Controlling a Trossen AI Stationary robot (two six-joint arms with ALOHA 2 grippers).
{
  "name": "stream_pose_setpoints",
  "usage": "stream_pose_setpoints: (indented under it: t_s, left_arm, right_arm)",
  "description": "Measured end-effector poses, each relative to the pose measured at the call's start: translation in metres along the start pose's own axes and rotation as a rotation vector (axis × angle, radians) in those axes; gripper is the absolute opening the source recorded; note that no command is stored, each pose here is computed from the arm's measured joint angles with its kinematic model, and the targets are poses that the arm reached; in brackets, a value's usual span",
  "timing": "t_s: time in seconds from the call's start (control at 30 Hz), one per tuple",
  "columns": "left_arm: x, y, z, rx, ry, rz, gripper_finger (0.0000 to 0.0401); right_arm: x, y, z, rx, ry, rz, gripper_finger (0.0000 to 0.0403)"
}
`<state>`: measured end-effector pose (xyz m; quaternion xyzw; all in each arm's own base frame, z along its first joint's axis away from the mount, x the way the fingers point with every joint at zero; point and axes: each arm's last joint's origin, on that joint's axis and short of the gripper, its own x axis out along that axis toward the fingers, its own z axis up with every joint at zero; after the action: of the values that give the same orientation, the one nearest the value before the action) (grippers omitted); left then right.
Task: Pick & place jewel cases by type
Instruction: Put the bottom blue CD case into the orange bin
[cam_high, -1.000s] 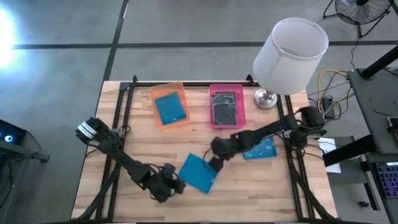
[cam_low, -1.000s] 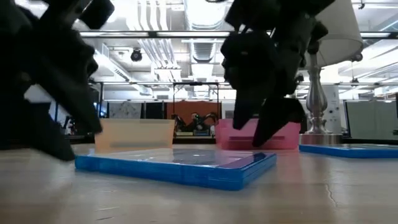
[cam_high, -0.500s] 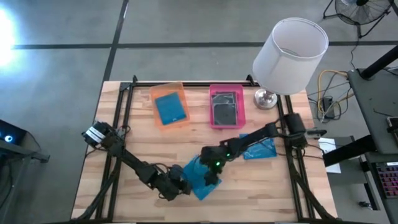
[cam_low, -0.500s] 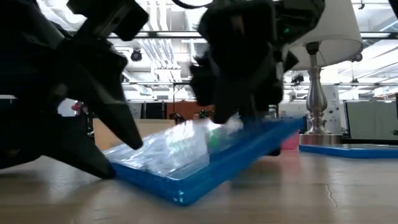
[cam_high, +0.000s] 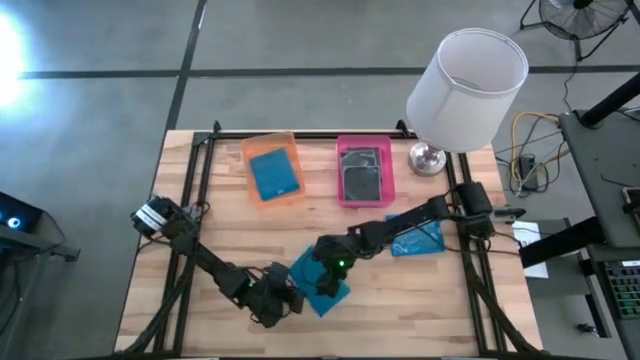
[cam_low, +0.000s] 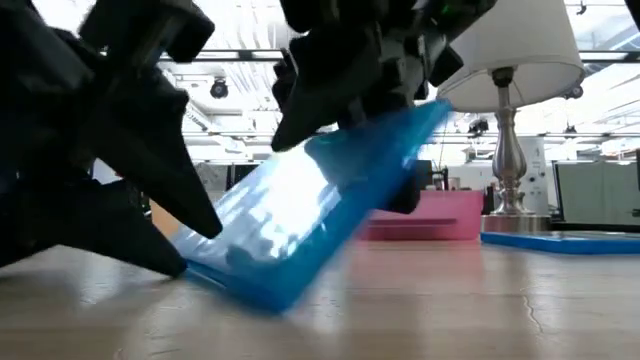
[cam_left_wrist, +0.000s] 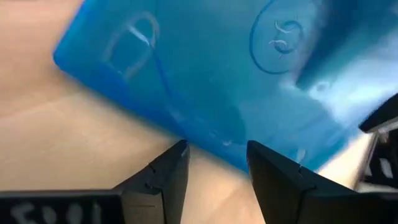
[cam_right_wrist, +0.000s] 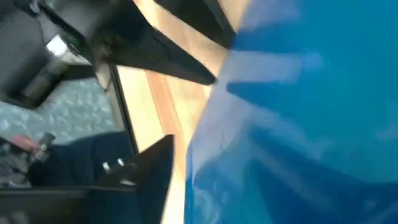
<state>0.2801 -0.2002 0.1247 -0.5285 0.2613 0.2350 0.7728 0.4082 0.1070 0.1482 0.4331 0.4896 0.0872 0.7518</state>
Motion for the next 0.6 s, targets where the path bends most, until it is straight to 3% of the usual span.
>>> stream_pose_setpoints:
  t_s: [0.23,0.43,0.6]
  left_arm:
    - [-0.025,-0.003,-0.001,0.006,-0.049,0.027,0.0147]
    - [-0.106,-0.011,-0.008,-0.059,-0.223,-0.123,0.0147]
    - [-0.156,-0.015,0.012,0.036,-0.306,-0.201,0.0147]
  right_arm:
    - [-0.007,0.005,0.001,0.049,-0.077,-0.033,0.0031]
    - [-0.070,0.026,0.020,0.094,-0.352,-0.058,0.0013]
    - [-0.153,0.004,0.093,0.156,-0.657,-0.007,0.0013]
